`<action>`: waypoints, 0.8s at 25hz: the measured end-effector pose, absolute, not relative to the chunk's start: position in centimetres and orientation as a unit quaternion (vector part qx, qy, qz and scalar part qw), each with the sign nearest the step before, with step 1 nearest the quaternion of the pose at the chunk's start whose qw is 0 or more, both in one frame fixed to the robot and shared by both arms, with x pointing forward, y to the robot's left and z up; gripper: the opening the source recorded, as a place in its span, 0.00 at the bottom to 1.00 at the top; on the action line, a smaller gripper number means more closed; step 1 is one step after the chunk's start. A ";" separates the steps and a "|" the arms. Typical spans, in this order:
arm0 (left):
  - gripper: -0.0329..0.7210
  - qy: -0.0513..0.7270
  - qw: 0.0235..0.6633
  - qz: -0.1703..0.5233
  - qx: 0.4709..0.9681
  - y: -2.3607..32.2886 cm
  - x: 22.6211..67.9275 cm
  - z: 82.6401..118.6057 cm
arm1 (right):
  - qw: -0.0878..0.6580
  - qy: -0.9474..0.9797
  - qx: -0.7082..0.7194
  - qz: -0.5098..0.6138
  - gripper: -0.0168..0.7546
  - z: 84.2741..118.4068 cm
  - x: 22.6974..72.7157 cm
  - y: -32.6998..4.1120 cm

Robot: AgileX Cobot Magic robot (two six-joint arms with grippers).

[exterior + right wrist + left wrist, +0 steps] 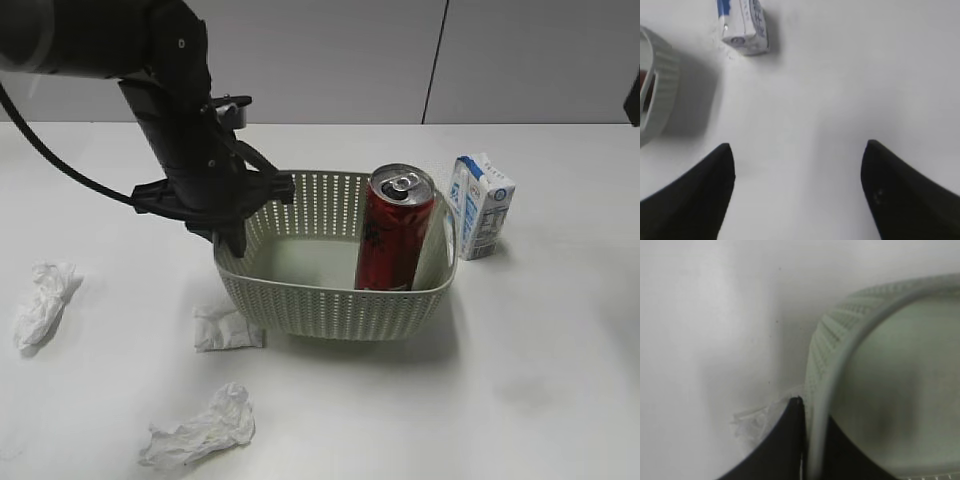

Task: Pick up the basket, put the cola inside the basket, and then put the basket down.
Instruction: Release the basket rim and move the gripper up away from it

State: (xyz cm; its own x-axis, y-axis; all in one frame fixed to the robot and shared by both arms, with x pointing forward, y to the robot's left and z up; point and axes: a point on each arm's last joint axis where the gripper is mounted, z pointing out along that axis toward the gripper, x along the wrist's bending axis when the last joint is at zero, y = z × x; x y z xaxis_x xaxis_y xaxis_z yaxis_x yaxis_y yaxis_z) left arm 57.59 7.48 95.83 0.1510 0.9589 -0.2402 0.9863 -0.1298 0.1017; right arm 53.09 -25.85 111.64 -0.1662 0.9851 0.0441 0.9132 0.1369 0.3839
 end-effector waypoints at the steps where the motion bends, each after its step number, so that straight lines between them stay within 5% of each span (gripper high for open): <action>1: 0.04 0.650 0.120 -0.057 0.748 7.6 57.7 95.8 | 0.114 0.745 0.635 0.170 0.79 111.7 52.0 -26.0; 20: 0.04 0.681 0.156 -0.008 0.715 11.1 61.3 94.4 | 0.221 0.708 0.608 0.284 0.78 104.2 33.1 -28.3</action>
